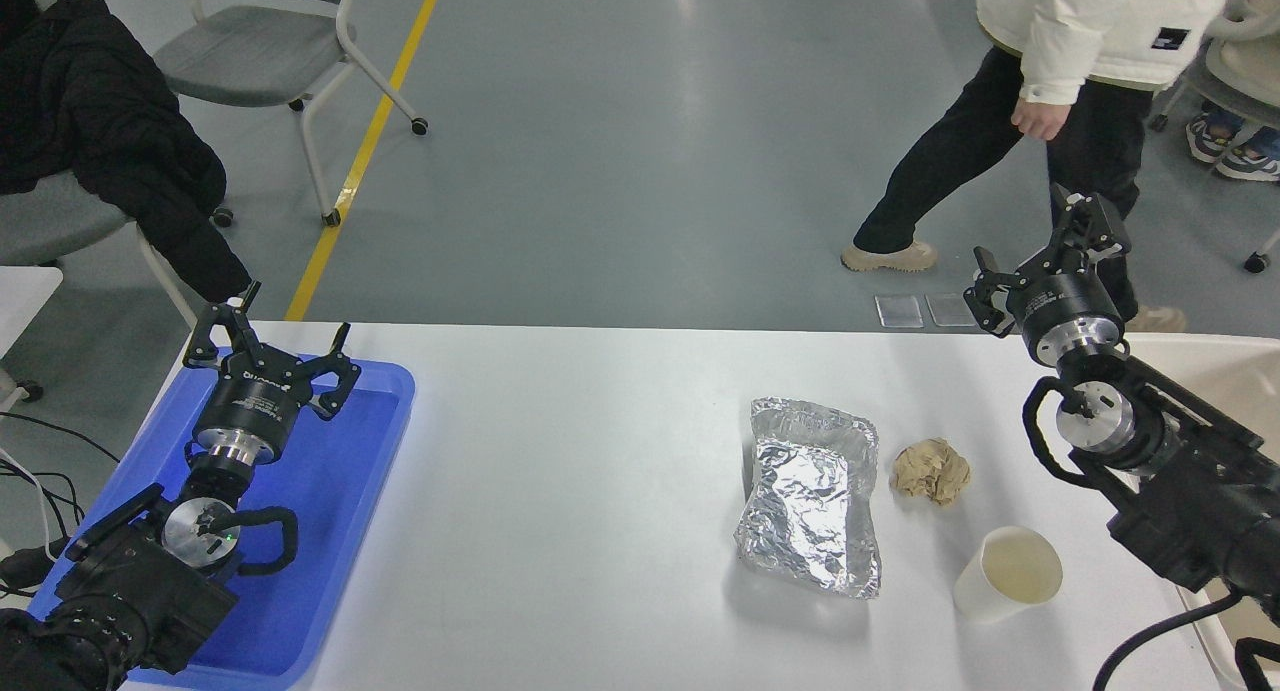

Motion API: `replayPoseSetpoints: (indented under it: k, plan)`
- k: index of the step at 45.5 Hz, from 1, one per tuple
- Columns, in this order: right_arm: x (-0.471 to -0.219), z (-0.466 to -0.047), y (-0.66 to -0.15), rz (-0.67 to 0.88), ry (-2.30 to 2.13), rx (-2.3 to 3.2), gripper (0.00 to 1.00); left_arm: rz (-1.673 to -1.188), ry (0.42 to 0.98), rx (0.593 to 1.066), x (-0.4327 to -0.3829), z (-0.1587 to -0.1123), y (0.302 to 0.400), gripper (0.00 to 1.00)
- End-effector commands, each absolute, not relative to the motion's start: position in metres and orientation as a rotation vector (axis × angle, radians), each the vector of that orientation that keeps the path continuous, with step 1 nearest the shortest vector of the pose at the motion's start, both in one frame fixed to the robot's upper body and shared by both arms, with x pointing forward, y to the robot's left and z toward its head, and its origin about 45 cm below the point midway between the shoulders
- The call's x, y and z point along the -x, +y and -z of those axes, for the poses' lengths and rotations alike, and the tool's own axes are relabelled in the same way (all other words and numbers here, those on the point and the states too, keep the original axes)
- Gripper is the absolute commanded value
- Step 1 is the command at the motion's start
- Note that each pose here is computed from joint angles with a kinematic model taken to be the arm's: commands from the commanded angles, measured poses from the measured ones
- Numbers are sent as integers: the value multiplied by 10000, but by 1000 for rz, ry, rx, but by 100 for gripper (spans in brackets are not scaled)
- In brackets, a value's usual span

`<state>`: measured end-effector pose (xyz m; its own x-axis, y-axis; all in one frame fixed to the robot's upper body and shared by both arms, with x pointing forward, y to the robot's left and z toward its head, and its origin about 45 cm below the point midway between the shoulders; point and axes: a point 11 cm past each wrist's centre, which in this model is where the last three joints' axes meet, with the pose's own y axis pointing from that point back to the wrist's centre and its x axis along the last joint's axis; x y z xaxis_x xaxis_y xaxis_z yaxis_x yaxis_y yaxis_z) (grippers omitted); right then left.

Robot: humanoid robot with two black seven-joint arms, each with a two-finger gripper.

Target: Pick up paper cup place in dustbin

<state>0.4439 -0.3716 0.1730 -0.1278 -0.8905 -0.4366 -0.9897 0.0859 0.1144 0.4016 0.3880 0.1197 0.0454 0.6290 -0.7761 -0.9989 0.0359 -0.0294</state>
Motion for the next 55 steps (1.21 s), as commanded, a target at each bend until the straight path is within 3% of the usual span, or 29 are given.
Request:
replayPoseSetpoints:
  k: [1, 55]
  plan:
    - [-4428, -1726, -3743, -560, 2117, 1882, 100, -1410, 683, 698, -4016, -1195, 3879, 100]
    - [-4418, -1676, -3740, -564, 2147, 1891, 100, -1411, 681, 697, -4016, -1195, 3878, 100]
